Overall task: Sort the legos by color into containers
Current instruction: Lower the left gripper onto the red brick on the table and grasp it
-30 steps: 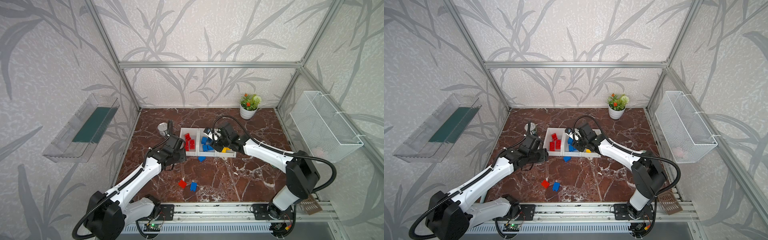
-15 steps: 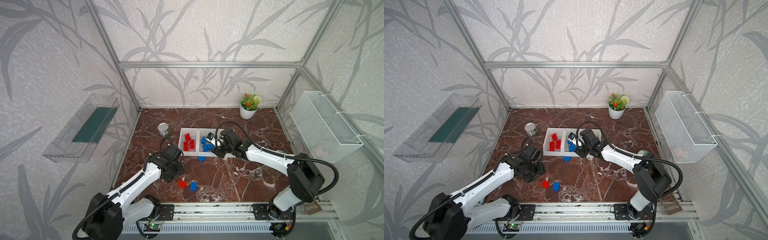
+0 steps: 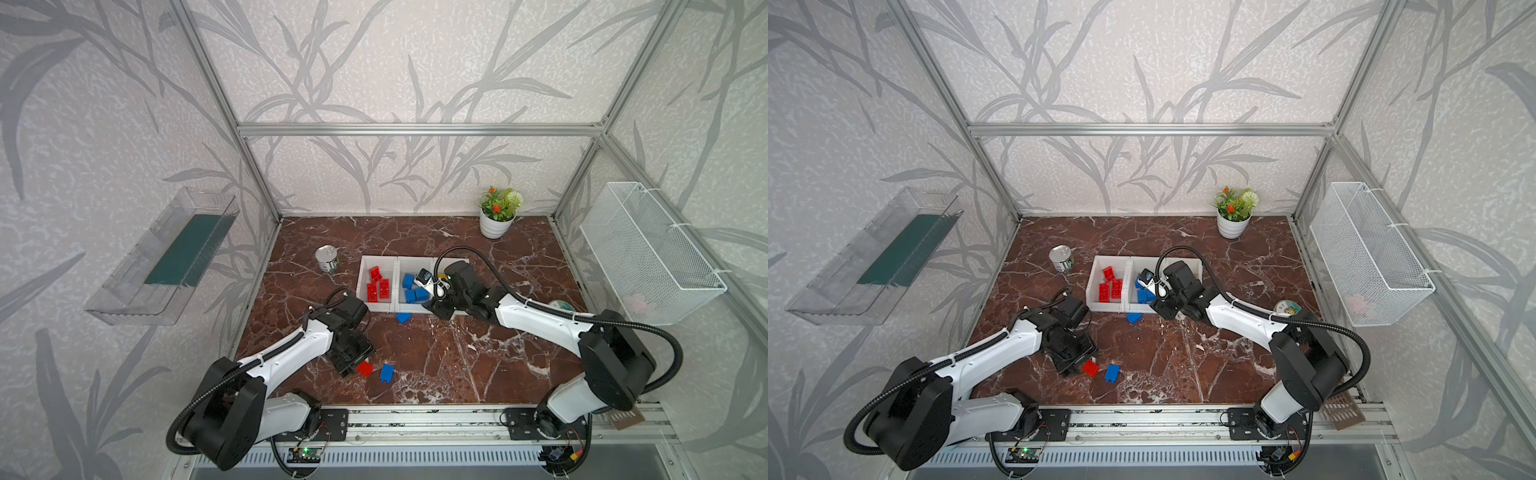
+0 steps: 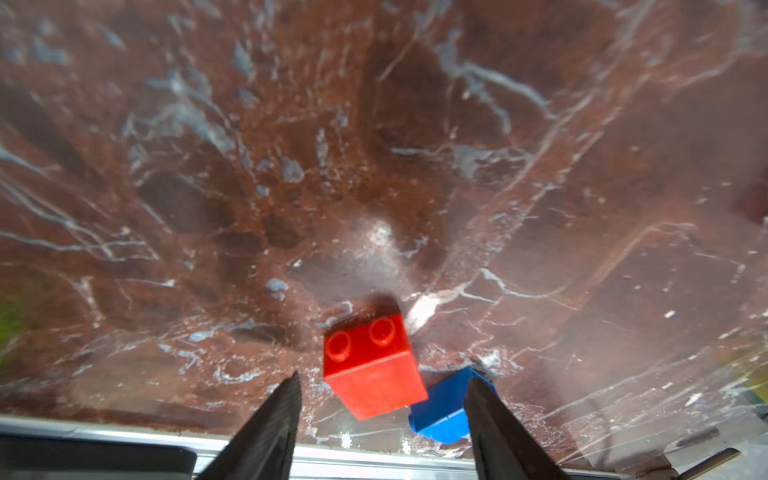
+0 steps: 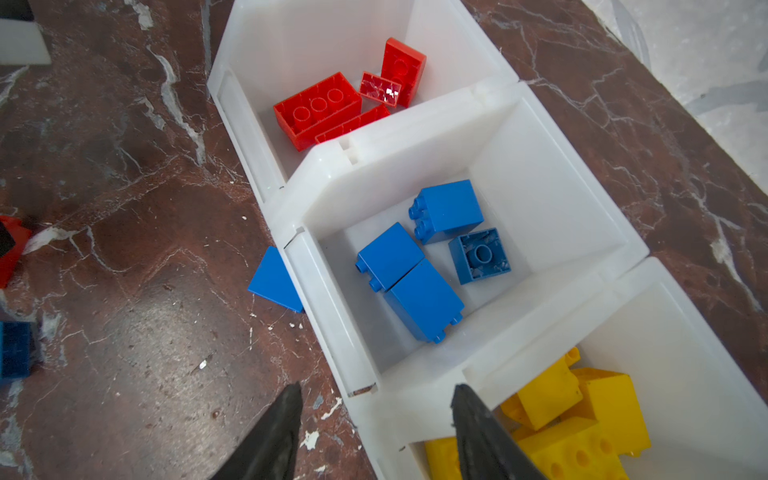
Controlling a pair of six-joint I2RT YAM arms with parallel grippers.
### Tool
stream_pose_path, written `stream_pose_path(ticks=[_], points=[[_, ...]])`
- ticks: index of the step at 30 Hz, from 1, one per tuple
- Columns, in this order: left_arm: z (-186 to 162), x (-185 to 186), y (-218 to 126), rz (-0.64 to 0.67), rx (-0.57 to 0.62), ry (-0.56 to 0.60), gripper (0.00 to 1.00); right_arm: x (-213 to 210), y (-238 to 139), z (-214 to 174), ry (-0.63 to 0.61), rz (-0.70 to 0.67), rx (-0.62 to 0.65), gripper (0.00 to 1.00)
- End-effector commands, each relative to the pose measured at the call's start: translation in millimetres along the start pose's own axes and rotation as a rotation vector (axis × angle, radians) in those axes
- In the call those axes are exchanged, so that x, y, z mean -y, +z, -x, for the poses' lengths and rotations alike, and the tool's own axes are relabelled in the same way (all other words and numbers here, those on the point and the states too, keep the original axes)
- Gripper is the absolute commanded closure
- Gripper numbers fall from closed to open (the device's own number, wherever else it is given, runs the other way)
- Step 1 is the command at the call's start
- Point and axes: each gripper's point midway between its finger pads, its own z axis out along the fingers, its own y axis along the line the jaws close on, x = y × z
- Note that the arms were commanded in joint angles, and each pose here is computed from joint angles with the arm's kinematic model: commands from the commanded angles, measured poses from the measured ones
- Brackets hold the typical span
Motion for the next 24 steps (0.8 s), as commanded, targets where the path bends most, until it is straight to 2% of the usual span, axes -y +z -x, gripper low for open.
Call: stream_pose_path(ticks=[1, 8, 13, 18, 24], points=[[-5, -5, 9, 0.016, -0.031, -0.055, 0.36, 3, -9, 10, 0.006, -0.007, 0.049, 0.41], [-1, 1, 16, 0.025, -0.034, -0.029, 0.40, 3, -9, 7, 0.012, -0.008, 0.042, 0.41], [-1, 4, 19, 0.029, -0.047, -0.017, 0.48, 4, -9, 6, 0.018, -0.010, 0.037, 0.42], [-2, 0, 20, 0.030, -0.041, -0.020, 0.61, 4, -8, 3, 0.023, -0.012, 0.028, 0.42], [2, 5, 13, 0.008, -0.011, -0.001, 0.67, 4, -7, 3, 0.030, -0.010, 0.023, 0.43]])
